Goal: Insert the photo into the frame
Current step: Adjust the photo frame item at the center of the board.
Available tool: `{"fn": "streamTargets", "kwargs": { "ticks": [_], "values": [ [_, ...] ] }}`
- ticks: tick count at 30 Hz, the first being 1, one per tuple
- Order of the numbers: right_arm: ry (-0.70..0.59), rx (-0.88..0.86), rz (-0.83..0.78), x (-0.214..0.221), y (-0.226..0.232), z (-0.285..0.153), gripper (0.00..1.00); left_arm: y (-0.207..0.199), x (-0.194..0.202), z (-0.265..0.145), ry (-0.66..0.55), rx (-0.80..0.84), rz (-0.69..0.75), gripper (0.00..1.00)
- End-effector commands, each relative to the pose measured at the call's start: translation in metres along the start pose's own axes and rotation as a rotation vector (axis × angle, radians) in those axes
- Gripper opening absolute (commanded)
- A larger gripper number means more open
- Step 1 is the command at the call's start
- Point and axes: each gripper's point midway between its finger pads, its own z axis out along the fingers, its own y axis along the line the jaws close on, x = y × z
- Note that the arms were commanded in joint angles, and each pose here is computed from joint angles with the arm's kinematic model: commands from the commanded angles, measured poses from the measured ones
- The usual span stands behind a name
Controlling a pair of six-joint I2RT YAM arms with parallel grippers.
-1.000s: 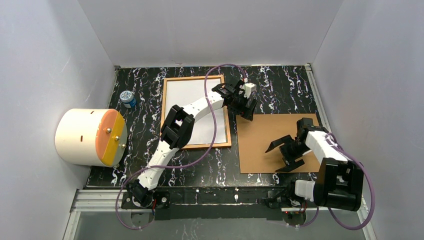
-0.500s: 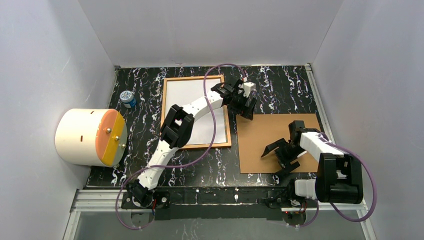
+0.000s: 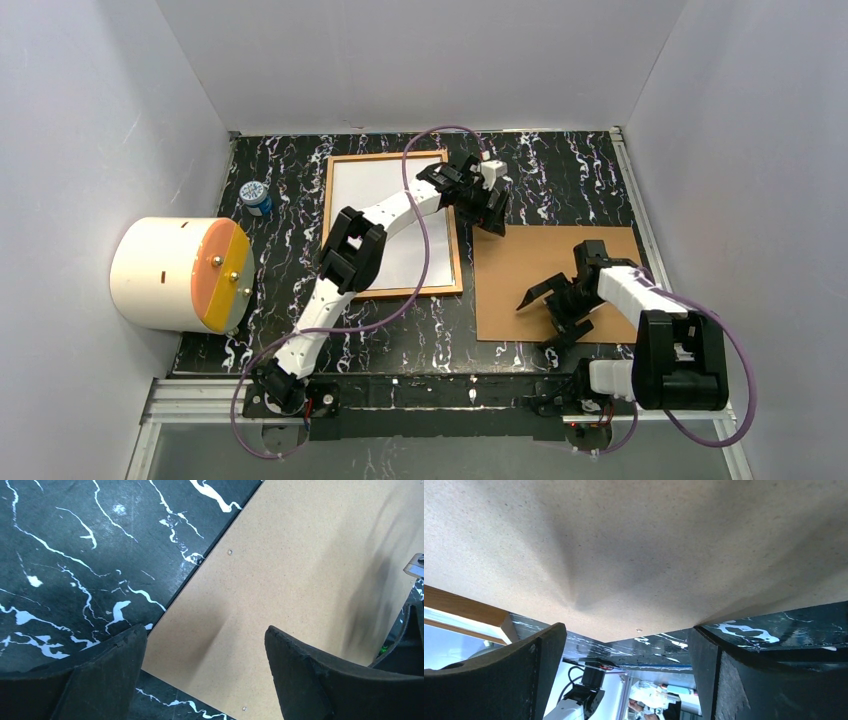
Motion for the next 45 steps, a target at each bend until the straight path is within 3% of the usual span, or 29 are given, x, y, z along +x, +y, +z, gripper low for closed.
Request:
{"fn": "streamTargets", "kwargs": {
  "ticks": [1, 13, 22, 33, 40, 45],
  "values": [
    [-0.214, -0.149, -0.160, -0.051, 0.052, 0.000, 0.99, 0.019, 0.058, 0.012, 0.149, -0.010, -0.085, 0.84],
    [-0.283, -0.189, -0.358, -0.094, 0.113, -0.002, 0.98, 0.073, 0.065, -0.036, 0.148, -0.189, -0.143, 0.73],
    [-0.407, -0.112, -0.415, -0.126, 0.125, -0.016, 0.94, 0.066, 0.085, -0.056, 0.182, -0.213, -0.181, 0.66],
    [-0.442, -0.064, -0.285, -0.150, 0.105, -0.015, 0.93, 0.034, 0.117, -0.079, 0.196, -0.183, -0.296, 0.58],
    [-0.355, -0.129, -0.261, -0.134, 0.101, -0.008, 0.92, 0.013, 0.125, -0.089, 0.168, -0.189, -0.427, 0.58],
    [-0.237, -0.202, -0.231, -0.107, 0.100, -0.002, 0.91, -0.004, 0.093, -0.098, 0.094, -0.146, -0.465, 0.57]
  ]
}}
